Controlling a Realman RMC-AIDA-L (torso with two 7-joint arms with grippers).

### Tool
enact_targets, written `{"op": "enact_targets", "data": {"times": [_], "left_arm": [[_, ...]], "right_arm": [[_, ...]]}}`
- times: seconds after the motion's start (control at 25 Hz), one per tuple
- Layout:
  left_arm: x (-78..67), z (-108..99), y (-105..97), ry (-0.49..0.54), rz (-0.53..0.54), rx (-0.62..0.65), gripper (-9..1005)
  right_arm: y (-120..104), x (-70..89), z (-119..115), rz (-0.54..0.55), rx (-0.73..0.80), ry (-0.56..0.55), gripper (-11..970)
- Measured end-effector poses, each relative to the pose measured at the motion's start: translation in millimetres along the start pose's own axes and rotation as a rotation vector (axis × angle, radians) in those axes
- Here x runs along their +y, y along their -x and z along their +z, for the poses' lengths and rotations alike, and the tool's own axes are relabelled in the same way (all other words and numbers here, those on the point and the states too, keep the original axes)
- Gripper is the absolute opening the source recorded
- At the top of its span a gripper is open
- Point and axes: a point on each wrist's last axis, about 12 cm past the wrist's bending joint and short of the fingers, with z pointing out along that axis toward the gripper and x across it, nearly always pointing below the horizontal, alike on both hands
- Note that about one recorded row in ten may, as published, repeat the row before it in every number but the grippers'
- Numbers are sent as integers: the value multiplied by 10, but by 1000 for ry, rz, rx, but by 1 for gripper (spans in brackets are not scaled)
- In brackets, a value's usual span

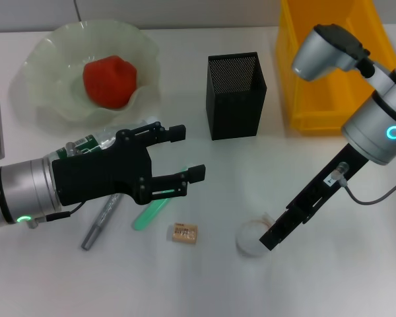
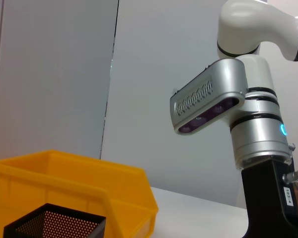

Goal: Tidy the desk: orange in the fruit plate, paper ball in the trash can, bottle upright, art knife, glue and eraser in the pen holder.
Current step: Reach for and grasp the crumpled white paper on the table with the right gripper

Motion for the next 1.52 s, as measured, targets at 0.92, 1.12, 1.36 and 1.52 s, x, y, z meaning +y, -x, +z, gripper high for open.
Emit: {"op": "enact_targets", "data": {"times": [0.92, 1.12, 1.36, 1.52], "left_arm": [[-2, -1, -25, 8, 4, 5, 800], [13, 7, -24, 15, 6, 10, 800], [18, 7, -26, 19, 7, 12, 800], [21, 9, -25, 20, 8, 13, 801]], "right_arm": [[123, -3, 158, -27, 44, -47, 655], [140, -8, 156, -39, 33, -53, 633], [151, -19, 156, -47, 24, -63, 607], [151, -21, 156, -54, 25, -64, 568]]}}
